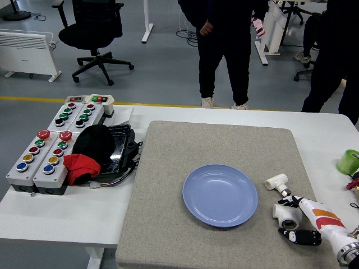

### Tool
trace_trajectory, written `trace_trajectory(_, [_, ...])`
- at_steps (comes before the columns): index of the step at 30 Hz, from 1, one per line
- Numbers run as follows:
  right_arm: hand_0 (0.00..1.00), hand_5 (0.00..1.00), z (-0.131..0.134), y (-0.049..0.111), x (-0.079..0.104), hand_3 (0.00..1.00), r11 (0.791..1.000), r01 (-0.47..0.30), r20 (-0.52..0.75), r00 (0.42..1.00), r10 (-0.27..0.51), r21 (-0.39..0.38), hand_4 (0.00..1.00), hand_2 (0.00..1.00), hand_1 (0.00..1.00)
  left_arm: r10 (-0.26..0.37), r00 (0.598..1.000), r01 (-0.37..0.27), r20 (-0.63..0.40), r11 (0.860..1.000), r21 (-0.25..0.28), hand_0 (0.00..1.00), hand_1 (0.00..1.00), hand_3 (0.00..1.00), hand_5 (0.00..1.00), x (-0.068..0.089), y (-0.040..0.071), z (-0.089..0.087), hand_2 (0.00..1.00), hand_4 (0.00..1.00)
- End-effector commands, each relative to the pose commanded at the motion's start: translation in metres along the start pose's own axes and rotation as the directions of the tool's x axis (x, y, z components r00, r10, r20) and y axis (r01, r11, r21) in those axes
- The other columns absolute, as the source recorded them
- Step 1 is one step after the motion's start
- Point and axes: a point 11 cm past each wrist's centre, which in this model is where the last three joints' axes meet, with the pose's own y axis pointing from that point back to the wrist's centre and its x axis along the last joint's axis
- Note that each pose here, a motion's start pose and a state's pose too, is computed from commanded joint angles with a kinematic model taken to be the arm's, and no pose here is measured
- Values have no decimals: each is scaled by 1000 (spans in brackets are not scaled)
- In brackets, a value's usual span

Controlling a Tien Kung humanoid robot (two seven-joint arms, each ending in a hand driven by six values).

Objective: Pick pipe place plate twice

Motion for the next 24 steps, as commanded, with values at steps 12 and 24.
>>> trace_trajectory(12, [425,379,3,0,-3,651,1000,5,10,1000,-5,-10,724,513,518,-2,1000,2,8,1000,3,734,745,652,998,-2,0,-2,702,410])
trace_trajectory(24, [359,364,-7,-1,3,630,999,-32,36,999,31,31,687,490,471,-3,1000,3,11,1000,5,733,745,653,998,-2,-1,-2,703,410])
